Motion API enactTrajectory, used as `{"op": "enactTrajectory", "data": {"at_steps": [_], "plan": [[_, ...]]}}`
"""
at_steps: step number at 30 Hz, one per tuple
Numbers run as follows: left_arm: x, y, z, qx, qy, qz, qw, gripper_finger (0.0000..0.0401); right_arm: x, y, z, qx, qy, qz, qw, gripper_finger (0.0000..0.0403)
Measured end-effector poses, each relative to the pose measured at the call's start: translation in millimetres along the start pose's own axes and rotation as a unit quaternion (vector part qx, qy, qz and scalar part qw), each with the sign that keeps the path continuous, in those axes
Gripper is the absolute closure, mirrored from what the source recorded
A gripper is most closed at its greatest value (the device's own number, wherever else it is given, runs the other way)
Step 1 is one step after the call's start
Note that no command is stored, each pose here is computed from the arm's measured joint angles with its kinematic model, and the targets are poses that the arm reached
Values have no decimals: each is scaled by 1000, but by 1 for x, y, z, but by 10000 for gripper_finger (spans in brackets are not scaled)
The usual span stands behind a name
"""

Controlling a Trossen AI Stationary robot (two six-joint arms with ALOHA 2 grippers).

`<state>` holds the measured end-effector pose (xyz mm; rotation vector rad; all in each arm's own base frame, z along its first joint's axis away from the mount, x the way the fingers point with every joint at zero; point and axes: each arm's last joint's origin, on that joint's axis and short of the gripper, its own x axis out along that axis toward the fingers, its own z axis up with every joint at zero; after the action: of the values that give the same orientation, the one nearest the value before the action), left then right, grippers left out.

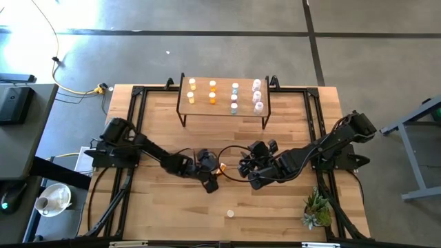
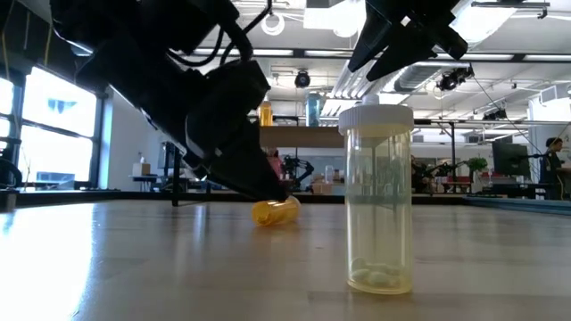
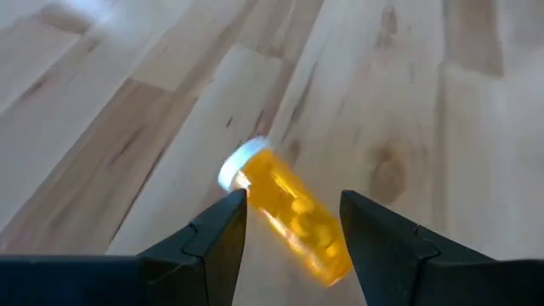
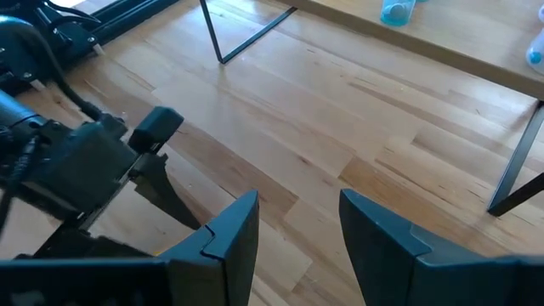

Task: Pick and place medicine bottles onto shelf by color
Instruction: Put the orange pill bottle on the shelf aligned with the orange pill bottles

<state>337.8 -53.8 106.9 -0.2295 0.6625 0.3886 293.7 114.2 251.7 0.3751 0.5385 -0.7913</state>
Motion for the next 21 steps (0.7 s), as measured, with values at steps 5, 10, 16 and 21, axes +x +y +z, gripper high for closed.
{"op": "enactTrajectory", "data": {"at_steps": [5,10,16,21], "plan": [[2,3,-5,9,23,5,1000,220,0,0,0,-1,0,0,1000,247],[2,5,-10,31,46,15,998,222,0,0,0,-1,0,0,1000,247],[2,5,-11,59,53,13,997,259,0,0,0,-2,0,0,1000,247],[2,5,-11,86,55,9,995,304,0,0,0,-1,0,0,1000,247]]}}
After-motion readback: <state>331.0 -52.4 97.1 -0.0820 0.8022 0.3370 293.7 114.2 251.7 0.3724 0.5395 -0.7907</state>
